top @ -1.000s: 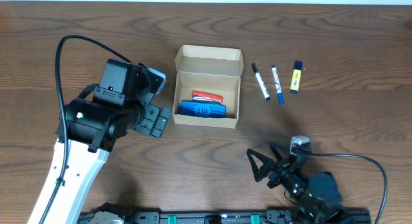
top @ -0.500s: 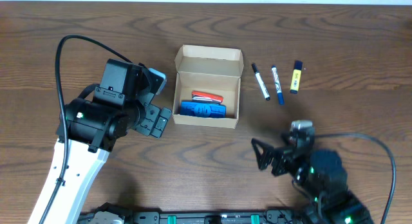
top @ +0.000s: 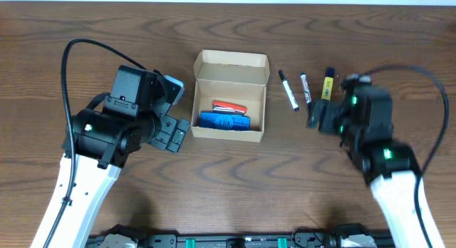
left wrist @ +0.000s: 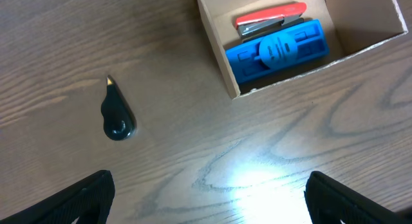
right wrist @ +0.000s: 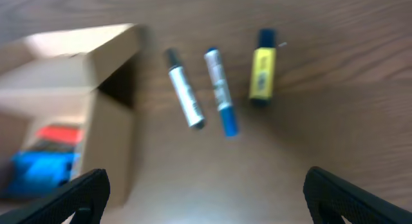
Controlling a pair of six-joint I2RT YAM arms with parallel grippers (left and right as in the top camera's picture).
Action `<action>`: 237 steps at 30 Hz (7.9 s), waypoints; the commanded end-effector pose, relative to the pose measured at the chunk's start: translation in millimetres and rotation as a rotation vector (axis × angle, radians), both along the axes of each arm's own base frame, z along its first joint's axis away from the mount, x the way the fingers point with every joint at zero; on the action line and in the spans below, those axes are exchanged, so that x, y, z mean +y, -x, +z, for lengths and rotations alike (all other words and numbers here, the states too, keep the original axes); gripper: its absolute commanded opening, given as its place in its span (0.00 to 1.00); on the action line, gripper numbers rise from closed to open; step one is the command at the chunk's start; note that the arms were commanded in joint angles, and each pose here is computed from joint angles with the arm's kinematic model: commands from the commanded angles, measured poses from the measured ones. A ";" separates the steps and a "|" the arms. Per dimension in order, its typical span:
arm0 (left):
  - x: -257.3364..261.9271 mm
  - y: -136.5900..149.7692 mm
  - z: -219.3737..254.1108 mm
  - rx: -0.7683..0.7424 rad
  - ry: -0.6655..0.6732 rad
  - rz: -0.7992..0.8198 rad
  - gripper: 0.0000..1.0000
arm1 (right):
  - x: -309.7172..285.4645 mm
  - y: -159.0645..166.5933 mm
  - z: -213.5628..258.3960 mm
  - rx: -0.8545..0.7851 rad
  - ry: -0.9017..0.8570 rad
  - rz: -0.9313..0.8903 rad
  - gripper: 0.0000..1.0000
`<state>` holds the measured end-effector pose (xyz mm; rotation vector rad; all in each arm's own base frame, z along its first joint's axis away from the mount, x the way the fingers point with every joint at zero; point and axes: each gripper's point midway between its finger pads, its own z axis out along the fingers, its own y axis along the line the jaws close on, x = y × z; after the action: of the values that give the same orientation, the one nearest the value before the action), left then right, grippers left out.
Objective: Pack container
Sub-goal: 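Reach the right gripper to the yellow highlighter and grasp it, then lift the yellow highlighter with the right gripper and carry it over the box, then lower the highlighter into the box's right side and open the right gripper, then withdraw the right gripper up and away from the box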
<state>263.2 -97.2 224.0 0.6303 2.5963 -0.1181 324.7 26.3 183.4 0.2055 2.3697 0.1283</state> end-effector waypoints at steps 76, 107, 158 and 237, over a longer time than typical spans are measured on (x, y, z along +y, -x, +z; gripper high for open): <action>1.3 -0.5 5.0 -0.010 0.012 0.015 0.95 | -55.0 -144.6 -72.9 0.210 -0.018 -0.198 0.06; 1.3 -0.5 5.0 -0.010 0.012 0.015 0.95 | 180.9 -65.2 -56.9 0.264 -0.033 0.095 0.01; 1.3 -0.5 5.0 -0.010 0.012 0.015 0.95 | 183.9 -20.8 -104.1 0.484 0.028 0.039 0.18; 114.0 -77.1 -99.2 0.196 -0.170 0.352 0.95 | 68.0 -34.8 39.8 0.230 0.113 0.348 0.99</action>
<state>338.8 4.7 136.3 0.2313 2.8512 0.1392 361.7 95.9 216.9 -0.2516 2.6361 0.1409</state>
